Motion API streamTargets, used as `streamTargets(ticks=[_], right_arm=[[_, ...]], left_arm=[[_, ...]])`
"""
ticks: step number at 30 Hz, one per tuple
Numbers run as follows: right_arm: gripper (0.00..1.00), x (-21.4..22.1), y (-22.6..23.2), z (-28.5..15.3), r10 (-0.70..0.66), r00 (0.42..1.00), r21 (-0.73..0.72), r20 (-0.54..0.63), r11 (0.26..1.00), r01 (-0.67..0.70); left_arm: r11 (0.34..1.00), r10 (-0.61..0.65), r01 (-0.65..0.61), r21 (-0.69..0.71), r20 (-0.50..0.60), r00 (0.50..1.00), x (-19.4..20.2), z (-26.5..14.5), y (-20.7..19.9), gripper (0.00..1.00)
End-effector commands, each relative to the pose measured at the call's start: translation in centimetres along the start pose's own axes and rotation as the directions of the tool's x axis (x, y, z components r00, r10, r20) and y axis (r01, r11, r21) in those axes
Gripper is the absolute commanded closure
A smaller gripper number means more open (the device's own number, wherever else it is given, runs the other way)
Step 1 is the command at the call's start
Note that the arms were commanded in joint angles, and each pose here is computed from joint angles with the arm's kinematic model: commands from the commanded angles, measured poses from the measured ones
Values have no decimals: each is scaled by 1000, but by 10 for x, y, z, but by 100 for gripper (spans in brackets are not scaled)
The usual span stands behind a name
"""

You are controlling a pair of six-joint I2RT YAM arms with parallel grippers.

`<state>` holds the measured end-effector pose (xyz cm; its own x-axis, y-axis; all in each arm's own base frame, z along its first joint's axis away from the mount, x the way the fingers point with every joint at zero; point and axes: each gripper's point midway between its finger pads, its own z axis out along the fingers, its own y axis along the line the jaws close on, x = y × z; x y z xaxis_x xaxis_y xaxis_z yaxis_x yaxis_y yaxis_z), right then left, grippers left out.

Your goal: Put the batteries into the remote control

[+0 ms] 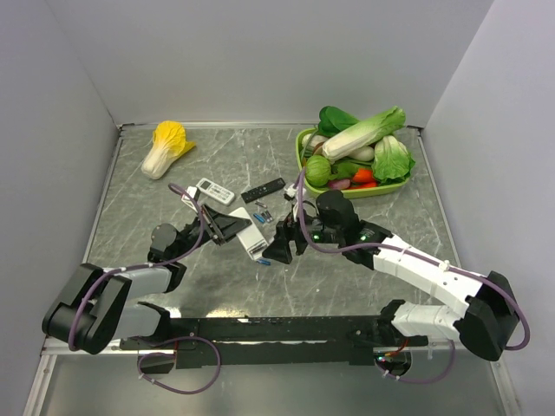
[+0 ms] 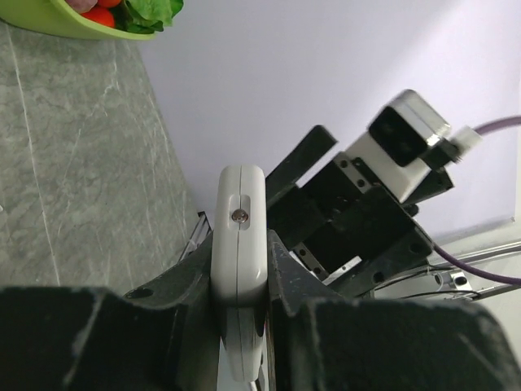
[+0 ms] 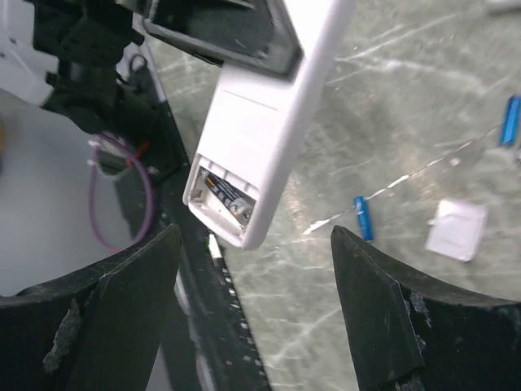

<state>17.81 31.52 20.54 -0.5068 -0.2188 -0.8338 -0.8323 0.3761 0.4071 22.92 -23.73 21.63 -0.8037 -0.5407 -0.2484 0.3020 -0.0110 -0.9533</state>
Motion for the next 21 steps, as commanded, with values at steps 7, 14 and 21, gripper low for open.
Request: streamTargets(ticks=[7, 14, 21], right_arm=[[22, -38, 17, -8, 192, 960, -171, 203, 972, -159], [27, -31, 12, -6, 249, 949, -196, 194, 958, -211], [36, -29, 11, -4, 270, 945, -222, 186, 948, -228]], left_arm=[[897, 253, -267, 353, 86, 964, -2, -11, -93, 99], [900, 234, -252, 357, 94, 968, -4, -12, -94, 99], [899, 224, -244, 364, 96, 970, -4, -12, -96, 99]])
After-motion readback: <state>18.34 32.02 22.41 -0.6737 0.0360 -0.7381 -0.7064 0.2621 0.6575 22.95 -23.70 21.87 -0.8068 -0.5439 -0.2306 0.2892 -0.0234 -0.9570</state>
